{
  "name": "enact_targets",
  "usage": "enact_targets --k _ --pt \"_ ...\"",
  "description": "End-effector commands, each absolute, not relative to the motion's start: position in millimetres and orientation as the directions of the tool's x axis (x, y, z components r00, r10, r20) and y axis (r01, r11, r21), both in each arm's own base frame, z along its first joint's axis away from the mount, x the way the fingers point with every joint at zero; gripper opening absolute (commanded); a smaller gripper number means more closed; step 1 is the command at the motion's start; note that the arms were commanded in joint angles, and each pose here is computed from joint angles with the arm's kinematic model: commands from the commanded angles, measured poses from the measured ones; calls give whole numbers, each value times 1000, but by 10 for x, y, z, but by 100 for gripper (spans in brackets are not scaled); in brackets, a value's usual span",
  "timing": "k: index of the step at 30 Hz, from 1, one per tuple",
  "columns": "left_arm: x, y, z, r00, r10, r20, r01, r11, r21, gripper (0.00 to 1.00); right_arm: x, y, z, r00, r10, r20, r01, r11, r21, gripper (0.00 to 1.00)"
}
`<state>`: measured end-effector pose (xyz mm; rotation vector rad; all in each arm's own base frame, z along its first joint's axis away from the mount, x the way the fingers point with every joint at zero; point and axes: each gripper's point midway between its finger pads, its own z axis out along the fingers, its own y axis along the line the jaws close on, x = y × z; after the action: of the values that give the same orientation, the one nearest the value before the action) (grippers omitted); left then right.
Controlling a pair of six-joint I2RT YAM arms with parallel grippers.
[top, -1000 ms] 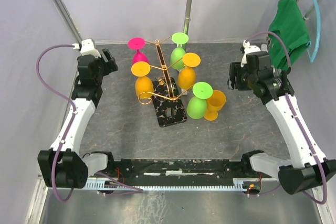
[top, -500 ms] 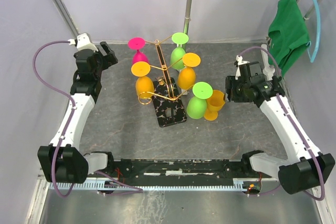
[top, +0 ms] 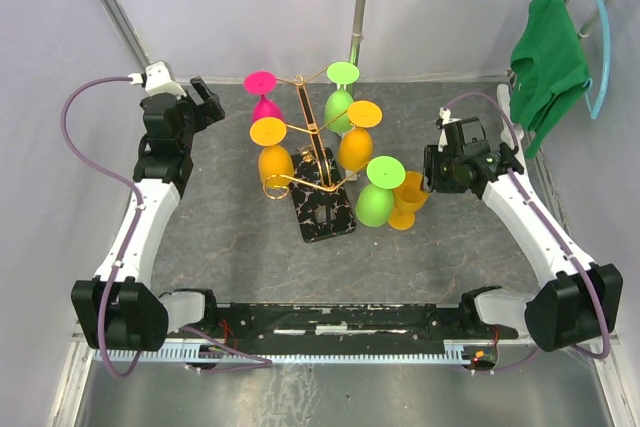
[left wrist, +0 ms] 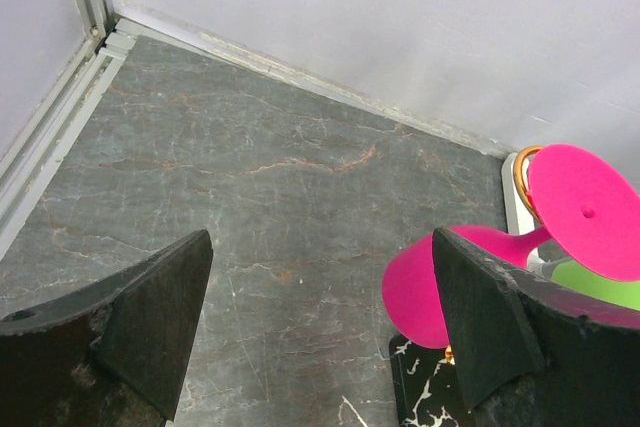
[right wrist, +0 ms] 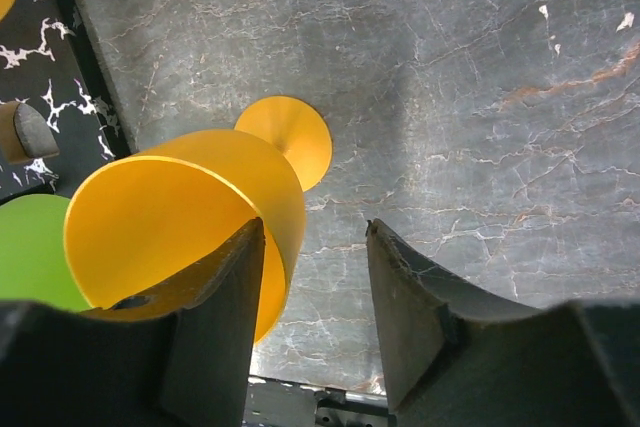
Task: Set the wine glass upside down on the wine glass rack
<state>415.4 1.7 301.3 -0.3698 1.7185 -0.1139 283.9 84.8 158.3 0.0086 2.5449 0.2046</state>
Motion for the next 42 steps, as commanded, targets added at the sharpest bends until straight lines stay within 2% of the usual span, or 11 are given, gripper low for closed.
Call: enact_targets --k 1,6,10,12,21,27,31,34,38,42 --pt "4143 -42 3448 -29 -344 -938 -117 933 -339 96 2949 890 1601 -809 56 -585 -49 985 163 49" --pt "4153 -84 3617 -2 -358 -934 -86 930 -357 96 2993 888 1619 -803 48 -595 -56 986 155 28" --pt "4165 -119 3710 6 -364 -931 -63 930 -363 96 3043 847 1705 -788 33 -615 -59 990 128 8" --pt "4168 -128 3749 12 -369 -929 -56 928 -369 96 3087 792 1797 -772 15 -636 -58 994 94 1" --pt "4245 -115 3987 -3 -467 -884 -101 880 -464 100 3377 380 2767 -622 -144 -770 -25 986 -164 1" --pt "4302 -247 4081 -8 -573 -820 -54 819 -572 99 3530 336 3823 -376 -218 -901 -27 974 -225 1" --pt "4350 -312 4096 -15 -645 -764 -42 764 -644 99 3558 469 4624 -124 -163 -979 -51 986 -158 0" --pt "4377 -340 4127 -11 -708 -706 -39 706 -707 99 3571 745 5121 98 -77 -992 -169 981 -92 1" --pt "4423 -362 4193 -4 -805 -594 -58 593 -803 100 3652 1124 5378 236 26 -971 -340 939 -58 1" --pt "4436 -371 4296 4 -874 -486 -84 484 -871 99 3723 1443 5547 346 88 -934 -441 894 -79 1"
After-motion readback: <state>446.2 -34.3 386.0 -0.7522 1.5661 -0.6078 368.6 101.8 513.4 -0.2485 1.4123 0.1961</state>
